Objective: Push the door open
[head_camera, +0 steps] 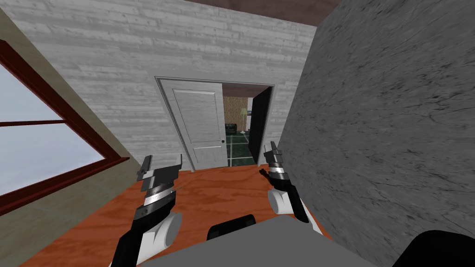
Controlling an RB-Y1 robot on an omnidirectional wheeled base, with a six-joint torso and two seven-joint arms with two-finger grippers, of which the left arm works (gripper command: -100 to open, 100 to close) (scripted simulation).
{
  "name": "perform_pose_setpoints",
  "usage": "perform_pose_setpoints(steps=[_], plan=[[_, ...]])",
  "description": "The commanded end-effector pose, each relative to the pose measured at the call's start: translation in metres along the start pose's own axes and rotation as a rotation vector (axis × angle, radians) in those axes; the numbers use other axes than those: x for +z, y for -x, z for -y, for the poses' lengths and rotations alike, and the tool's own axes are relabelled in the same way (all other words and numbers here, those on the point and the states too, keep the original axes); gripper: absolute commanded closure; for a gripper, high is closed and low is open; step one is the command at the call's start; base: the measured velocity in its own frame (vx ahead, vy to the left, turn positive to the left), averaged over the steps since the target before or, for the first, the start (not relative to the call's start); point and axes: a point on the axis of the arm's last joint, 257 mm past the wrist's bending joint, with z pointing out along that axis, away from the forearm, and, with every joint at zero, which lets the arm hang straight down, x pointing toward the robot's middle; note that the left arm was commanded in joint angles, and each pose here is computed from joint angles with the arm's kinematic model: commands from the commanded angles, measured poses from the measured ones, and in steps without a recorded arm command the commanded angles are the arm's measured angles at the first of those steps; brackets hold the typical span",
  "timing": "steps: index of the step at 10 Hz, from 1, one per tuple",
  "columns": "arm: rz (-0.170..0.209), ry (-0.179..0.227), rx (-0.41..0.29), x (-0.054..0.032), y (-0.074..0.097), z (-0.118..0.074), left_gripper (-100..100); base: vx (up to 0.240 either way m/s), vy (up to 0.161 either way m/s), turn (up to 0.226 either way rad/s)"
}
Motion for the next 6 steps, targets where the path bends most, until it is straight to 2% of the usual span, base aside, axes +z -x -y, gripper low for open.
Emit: perform_pose_setpoints(steps=[1, 6], plan=[[0.009, 0.017, -0.033, -0.0026, 0.005, -0.010, -100, 0.080, 0.013, -0.110], [0.052, 0.073, -0.144, -0.0137, 0.026, -0.049, -100, 0.089, 0.023, -0.112]])
